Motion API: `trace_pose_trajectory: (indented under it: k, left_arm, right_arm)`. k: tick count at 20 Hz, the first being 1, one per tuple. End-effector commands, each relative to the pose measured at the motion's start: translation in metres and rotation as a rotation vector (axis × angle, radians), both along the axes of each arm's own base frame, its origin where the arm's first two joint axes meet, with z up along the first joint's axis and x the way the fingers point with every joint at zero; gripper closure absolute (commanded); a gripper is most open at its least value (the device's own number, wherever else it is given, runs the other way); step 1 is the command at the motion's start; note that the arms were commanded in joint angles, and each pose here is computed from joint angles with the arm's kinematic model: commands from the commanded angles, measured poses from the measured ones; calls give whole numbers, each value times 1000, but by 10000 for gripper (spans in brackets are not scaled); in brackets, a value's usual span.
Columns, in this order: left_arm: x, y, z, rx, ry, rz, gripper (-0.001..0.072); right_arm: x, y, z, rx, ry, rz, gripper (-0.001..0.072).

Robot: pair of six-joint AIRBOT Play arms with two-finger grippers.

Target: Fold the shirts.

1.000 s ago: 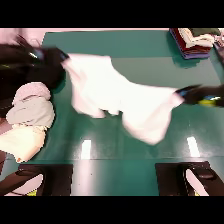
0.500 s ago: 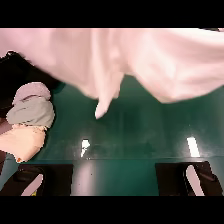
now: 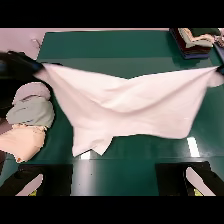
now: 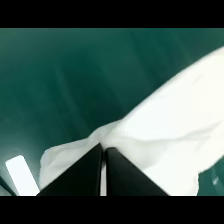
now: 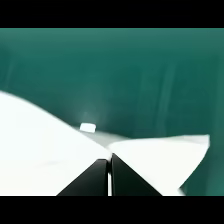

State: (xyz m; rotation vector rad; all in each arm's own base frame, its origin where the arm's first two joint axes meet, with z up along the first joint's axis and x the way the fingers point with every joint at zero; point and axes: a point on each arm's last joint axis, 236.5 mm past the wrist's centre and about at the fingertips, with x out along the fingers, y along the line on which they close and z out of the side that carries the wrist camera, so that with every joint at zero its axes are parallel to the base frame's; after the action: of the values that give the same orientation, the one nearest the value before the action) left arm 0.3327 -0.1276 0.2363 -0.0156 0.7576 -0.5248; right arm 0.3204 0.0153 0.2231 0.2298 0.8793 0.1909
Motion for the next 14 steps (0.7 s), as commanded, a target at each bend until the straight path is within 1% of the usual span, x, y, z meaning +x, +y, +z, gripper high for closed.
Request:
trace_pose_trajectory:
  k: [1, 4, 5, 6, 7, 8, 11, 14]
  left_arm:
    - [43, 3, -116, 40, 164, 21, 683]
    - [106, 8, -134, 15, 83, 116, 682]
    - [120, 10, -130, -5, 61, 149, 680]
    - [129, 12, -122, -22, 43, 171, 523]
    - [135, 18, -111, -50, 41, 205, 201]
    - [134, 27, -103, -65, 58, 230, 150]
    - [96, 61, -123, -48, 267, 251, 150]
    - [42, 73, -181, -43, 474, 272, 150]
  right_arm:
    - [40, 6, -93, 3, 181, 4, 701]
    - [80, 5, -127, 21, 209, -17, 700]
    - [94, 4, -126, 32, 195, -22, 684]
    - [105, 2, -122, 44, 186, -26, 520]
    - [111, 3, -115, 69, 187, -20, 410]
    - [110, 3, -109, 86, 205, -9, 411]
    - [82, 2, -111, 72, 279, 37, 412]
    - [41, 9, -129, 89, 338, 37, 412]
